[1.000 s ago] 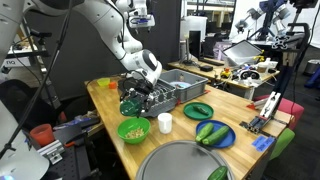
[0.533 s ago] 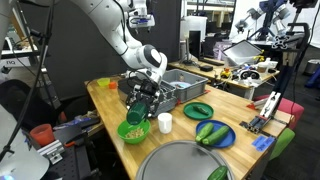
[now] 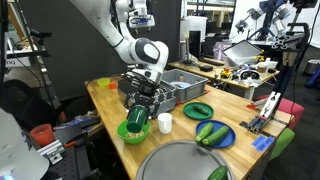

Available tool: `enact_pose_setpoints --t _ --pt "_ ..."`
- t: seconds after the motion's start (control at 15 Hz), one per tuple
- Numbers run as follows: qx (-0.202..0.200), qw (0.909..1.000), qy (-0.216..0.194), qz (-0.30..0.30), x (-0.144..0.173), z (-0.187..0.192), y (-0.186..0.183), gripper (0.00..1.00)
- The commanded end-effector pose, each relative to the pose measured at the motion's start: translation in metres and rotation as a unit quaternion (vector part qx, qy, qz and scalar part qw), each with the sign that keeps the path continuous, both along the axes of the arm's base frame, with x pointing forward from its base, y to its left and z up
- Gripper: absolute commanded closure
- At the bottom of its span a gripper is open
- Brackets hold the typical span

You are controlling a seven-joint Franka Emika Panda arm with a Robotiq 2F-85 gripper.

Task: Pour the contents of the green cup into the bowl

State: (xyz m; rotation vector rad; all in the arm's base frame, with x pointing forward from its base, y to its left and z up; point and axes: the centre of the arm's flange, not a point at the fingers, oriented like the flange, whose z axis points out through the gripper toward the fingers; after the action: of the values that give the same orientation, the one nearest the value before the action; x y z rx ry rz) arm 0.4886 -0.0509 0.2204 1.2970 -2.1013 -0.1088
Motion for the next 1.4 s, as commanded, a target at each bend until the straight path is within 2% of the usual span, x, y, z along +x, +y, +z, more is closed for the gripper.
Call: enact_pose_setpoints --t 0.0,0.33,0.53,0.8,0.87,1.0,1.33 --pt "0.077 0.9954 -0.056 0.01 -0.027 0.016 -0.018 0.48" --pt "0.163 0.9778 -0.128 0.032 -0.034 0.026 -0.049 0.48" --pt "0.215 0.96 -0.171 0.058 -0.03 0.031 -0.07 0.48" --pt "0.281 0.9316 -0.21 0.093 -0.018 0.036 -0.093 0.48" --pt "0.25 0.9449 -0.197 0.076 -0.019 0.035 -0.085 0.23" --pt "0.266 0.9379 -0.205 0.086 -0.018 0.037 -0.089 0.23" --pt "0.267 0.9373 -0.205 0.089 -0.018 0.037 -0.089 0.23"
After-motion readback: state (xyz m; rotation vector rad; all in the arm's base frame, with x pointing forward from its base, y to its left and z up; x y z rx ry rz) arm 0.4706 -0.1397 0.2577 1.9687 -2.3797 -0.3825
